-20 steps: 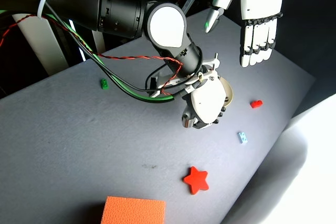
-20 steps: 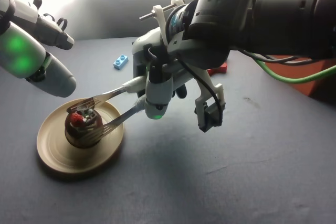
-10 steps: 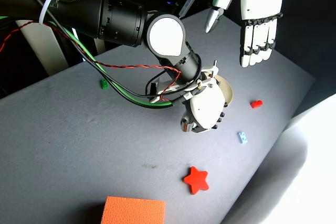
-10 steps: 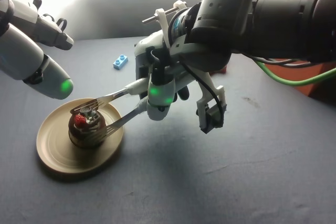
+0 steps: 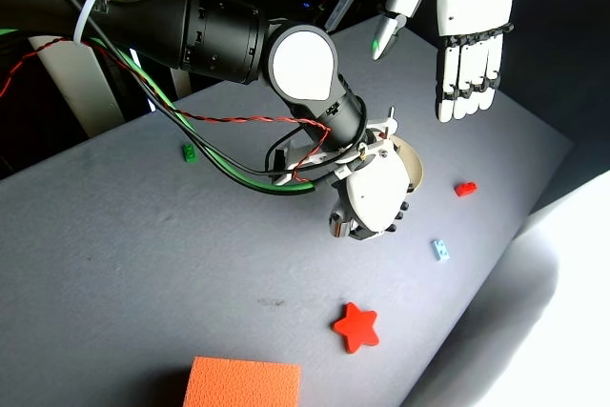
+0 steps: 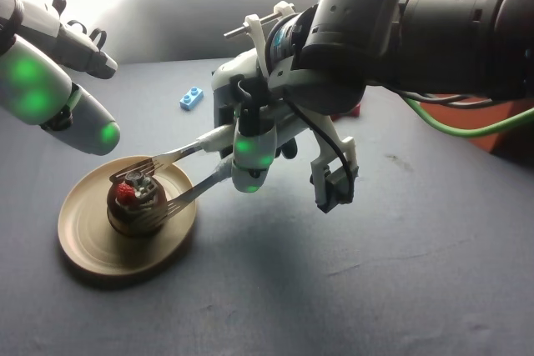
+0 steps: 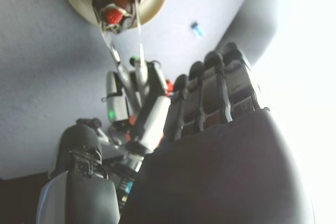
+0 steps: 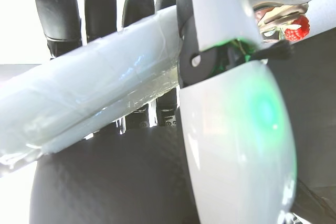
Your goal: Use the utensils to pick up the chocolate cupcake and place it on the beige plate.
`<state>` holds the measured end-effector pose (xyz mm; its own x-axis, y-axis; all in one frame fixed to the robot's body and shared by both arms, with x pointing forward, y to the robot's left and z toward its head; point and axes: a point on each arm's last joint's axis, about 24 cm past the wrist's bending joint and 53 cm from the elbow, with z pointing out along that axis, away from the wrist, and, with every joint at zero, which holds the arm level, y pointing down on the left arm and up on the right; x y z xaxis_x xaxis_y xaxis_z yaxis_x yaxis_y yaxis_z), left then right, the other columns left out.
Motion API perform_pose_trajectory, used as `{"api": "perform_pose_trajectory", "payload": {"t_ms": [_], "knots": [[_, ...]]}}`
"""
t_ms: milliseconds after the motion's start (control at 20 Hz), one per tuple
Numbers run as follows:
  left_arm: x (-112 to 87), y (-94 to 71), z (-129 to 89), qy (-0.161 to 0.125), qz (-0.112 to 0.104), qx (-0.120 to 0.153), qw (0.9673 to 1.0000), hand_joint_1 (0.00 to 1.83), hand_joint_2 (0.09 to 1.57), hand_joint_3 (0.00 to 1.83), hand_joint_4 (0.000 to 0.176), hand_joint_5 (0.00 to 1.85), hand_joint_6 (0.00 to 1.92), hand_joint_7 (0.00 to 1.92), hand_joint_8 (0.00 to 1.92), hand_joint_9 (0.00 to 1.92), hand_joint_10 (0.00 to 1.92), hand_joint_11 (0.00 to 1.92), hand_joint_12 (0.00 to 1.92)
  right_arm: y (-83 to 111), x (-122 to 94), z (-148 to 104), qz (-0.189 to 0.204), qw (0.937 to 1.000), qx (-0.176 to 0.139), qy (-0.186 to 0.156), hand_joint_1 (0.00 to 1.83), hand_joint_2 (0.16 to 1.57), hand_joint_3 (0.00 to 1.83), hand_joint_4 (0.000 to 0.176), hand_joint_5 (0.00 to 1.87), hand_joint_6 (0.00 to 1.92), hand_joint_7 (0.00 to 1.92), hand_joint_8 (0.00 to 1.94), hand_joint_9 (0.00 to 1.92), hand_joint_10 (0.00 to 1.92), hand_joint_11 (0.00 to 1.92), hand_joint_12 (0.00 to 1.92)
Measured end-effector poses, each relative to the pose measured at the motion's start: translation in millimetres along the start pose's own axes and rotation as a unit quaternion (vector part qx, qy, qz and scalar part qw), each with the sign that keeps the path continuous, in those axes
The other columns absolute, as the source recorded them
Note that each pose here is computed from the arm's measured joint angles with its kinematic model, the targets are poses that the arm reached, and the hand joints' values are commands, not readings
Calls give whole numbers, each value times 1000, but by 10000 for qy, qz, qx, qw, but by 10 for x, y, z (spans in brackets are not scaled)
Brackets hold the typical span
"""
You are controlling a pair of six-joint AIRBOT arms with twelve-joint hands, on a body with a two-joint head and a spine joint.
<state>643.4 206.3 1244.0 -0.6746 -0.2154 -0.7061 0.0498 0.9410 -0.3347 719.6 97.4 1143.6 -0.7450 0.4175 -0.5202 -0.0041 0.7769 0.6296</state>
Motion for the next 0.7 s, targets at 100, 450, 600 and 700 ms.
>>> {"api": "perform_pose_trajectory", "payload": {"t_ms": [100, 450, 600, 700], "knots": [[-6, -2, -3, -8, -2, 5, 10000, 201, 1109, 2, 0, 53, 0, 75, 2, 89, 1, 0, 158, 7, 1, 0, 3, 10000, -15, 1, 1220, 1131, 4, 0, 934, 978, 958, 1140, 873, 997, 872, 1145], [-6, -2, -3, -8, -2, 5, 10000, 173, 1113, 1, 0, 30, 2, 57, 7, 72, 4, 0, 118, 15, -2, 0, -5, 10000, -35, -2, 1197, 1184, 0, 0, 824, 1109, 867, 1310, 694, 1131, 638, 1395], [-6, -2, -3, -8, -2, 5, 10000, 189, 1110, 0, 0, 41, 4, 77, 6, 87, 4, 0, 165, 5, 9, 6, -26, 10000, -30, 6, 1192, 1196, 0, 0, 779, 1171, 867, 1312, 656, 1098, 586, 1373], [-6, -2, -3, -9, -2, 3, 10000, 196, 1109, 0, 0, 47, 5, 82, 7, 90, 4, 0, 168, 1, 12, 8, -35, 10000, -27, 10, 1192, 1198, 1, 0, 777, 1168, 860, 1330, 654, 1094, 584, 1358]]}}
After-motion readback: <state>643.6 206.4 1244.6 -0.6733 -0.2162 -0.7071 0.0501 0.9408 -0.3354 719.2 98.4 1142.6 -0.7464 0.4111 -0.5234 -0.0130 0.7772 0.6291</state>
